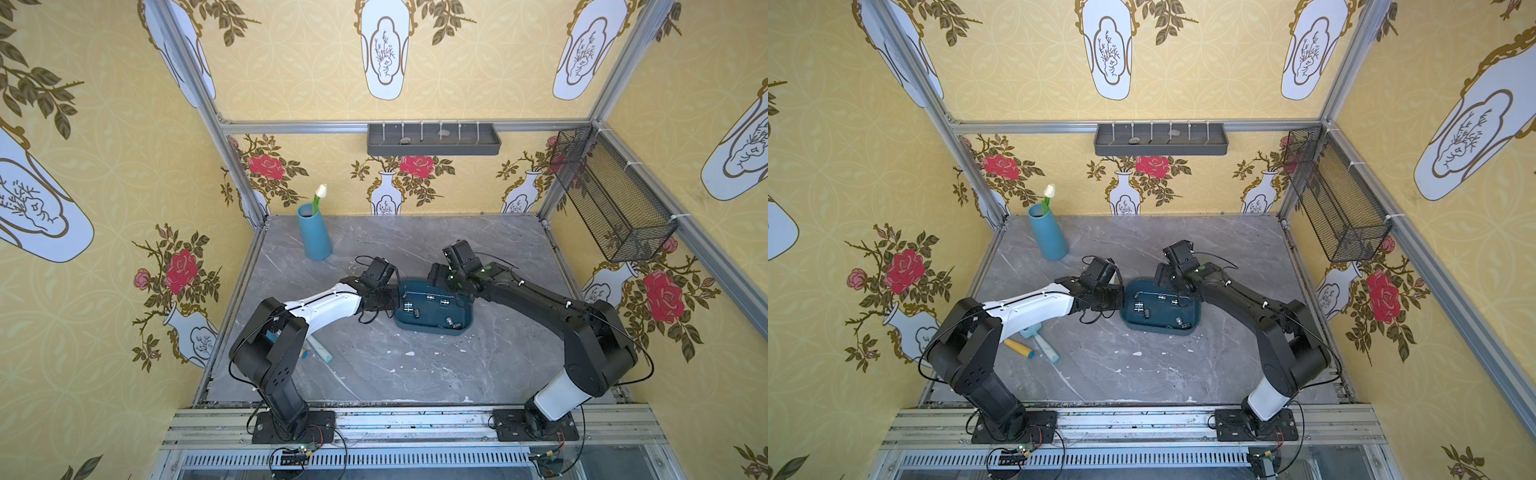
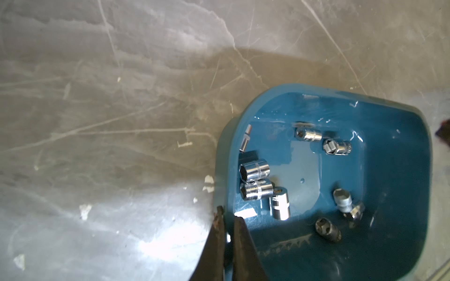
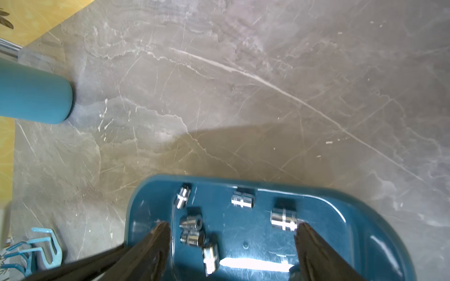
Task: Take out the socket from the storage box
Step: Move the storage box to the center of the board.
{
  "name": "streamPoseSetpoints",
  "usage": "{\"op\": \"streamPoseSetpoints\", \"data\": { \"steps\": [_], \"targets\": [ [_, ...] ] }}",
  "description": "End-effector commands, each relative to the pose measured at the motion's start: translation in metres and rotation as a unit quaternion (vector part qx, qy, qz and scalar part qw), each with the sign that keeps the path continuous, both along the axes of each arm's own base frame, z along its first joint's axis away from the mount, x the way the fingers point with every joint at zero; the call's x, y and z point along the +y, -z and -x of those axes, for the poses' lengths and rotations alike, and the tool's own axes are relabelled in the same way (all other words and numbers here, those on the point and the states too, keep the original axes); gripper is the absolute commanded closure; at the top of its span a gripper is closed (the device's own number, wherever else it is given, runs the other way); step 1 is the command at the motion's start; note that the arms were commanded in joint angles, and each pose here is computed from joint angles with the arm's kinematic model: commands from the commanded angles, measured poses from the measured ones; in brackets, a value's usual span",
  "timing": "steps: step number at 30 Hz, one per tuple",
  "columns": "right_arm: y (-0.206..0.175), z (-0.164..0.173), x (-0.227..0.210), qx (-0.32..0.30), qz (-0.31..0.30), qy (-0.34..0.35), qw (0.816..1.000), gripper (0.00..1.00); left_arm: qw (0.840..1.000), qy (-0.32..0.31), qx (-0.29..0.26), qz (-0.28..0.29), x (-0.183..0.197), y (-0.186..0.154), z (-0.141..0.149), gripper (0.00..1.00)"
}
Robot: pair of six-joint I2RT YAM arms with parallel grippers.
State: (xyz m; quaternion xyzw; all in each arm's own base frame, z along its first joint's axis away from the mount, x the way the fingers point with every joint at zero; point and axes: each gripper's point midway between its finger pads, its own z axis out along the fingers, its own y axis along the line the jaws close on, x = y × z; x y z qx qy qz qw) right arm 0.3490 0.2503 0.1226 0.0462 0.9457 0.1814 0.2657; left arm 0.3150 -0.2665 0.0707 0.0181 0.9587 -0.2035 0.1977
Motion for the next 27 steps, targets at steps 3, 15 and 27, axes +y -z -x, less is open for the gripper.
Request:
{"op": "streamPoseSetpoints", "data": {
  "steps": [3,15,27],
  "targets": [
    [-0.001,0.005,0.001,0.021,0.001,-0.001,1.0,0.17,0.998,-0.011,0.066,-0.017,0.012,0.006,0.025,0.89],
    [-0.006,0.024,0.008,0.053,-0.007,-0.015,0.998,0.19,0.986,-0.047,0.153,-0.046,0.022,-0.003,0.045,0.93],
    [-0.013,0.032,0.016,0.052,-0.007,-0.028,0.998,0.19,0.981,-0.058,0.182,-0.025,0.025,-0.009,0.047,0.95]
  ]
}}
